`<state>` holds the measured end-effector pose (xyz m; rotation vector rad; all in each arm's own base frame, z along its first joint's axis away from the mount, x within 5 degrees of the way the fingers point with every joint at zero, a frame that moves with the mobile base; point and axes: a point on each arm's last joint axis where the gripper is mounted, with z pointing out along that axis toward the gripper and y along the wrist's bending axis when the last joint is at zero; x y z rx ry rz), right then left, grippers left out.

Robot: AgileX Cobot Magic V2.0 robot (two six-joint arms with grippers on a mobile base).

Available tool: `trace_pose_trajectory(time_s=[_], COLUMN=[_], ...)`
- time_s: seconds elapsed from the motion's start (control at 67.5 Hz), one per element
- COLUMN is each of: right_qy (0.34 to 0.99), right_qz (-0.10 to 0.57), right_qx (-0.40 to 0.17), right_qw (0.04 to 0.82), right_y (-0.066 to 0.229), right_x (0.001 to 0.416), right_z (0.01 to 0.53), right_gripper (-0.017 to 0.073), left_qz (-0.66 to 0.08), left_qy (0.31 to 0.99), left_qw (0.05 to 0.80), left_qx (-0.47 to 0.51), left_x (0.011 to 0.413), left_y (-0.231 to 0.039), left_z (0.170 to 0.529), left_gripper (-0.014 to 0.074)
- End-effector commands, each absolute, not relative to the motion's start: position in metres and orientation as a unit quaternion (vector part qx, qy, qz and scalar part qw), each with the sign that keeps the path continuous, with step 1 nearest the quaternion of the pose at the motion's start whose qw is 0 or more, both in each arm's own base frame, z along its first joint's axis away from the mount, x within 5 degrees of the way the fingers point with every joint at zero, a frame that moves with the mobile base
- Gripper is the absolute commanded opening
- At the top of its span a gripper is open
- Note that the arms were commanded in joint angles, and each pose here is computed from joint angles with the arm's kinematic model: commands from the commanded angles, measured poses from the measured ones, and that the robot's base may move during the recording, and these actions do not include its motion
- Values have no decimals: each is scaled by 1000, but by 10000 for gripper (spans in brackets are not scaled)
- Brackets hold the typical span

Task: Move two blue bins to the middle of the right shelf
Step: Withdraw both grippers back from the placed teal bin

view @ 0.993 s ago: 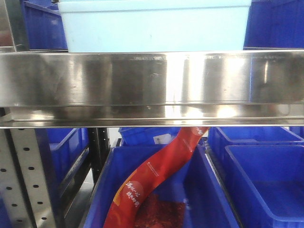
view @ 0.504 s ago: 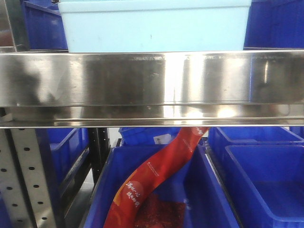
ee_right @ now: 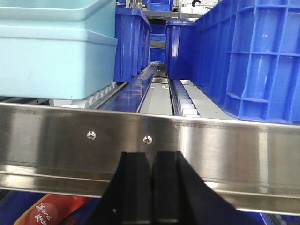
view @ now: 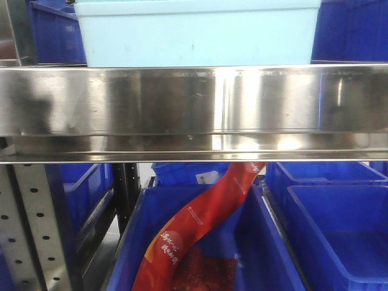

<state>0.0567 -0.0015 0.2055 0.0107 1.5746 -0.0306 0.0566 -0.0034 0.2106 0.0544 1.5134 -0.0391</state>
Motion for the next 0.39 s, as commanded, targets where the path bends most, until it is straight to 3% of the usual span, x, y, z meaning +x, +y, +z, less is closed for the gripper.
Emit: trace_pose_trajectory(time_s=[0.0,0.371], right_qy=[702,702], right_qz=[-18,-18], right_qx=[4,4], right_qw=[711,711], right_y=[-2,-2], right_x=[56,56], right_z=[206,206], right_gripper=[-165,-165], left_qz=[-18,-18], left_qy=[682,682], left_qw=[730,730], left_qx=[25,25], left_x=[56,56], left_y=[-3,-3], left_z=[211,211], left_gripper=[-111,-111])
